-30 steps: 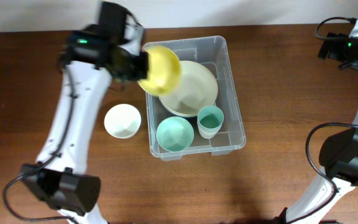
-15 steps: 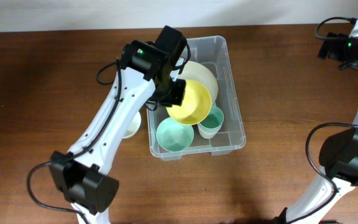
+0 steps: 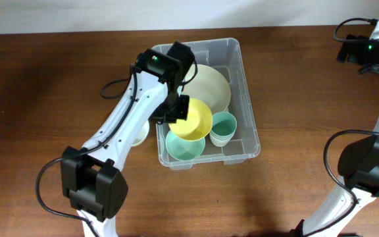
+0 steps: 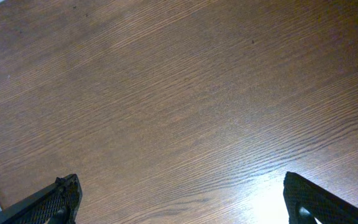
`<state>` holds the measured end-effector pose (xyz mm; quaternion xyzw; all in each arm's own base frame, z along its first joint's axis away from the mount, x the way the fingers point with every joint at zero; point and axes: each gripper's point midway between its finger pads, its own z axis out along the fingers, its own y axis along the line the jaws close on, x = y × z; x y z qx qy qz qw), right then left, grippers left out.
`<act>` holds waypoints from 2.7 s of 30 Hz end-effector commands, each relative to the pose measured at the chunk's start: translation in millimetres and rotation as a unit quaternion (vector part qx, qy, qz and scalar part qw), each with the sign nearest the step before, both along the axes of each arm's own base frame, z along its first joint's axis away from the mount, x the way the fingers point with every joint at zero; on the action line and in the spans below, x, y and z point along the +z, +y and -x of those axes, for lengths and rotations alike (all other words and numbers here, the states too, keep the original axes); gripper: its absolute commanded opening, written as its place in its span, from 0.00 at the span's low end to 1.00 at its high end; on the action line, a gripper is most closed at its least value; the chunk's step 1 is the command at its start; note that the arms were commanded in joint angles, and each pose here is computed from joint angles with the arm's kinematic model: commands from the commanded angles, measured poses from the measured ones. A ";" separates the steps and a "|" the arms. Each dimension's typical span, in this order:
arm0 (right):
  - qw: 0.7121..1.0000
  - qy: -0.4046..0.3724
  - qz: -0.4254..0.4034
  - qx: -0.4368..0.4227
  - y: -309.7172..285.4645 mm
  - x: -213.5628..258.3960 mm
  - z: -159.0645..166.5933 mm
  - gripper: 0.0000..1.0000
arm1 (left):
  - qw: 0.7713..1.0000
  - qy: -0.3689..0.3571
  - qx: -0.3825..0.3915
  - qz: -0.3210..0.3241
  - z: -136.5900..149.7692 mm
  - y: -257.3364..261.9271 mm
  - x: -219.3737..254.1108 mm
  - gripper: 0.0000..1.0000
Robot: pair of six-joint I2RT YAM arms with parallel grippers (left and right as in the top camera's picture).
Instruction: Pack container
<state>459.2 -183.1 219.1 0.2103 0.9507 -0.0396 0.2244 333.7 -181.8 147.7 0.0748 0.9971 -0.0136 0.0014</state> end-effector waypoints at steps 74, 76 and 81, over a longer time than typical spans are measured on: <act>1.000 -0.015 0.003 -0.003 0.1 11.8 -0.2 0.99 | 0.979 0.021 -0.190 0.067 29.1 -48.9 -15.6 0.00; 1.000 -0.015 0.003 -0.003 0.1 11.8 -0.2 0.99 | 0.978 0.023 -0.195 0.064 30.1 -47.7 -17.1 0.01; 1.000 -0.015 0.003 -0.003 0.1 11.8 -0.2 0.99 | 0.978 0.017 -0.200 0.054 27.3 -44.6 -18.5 0.01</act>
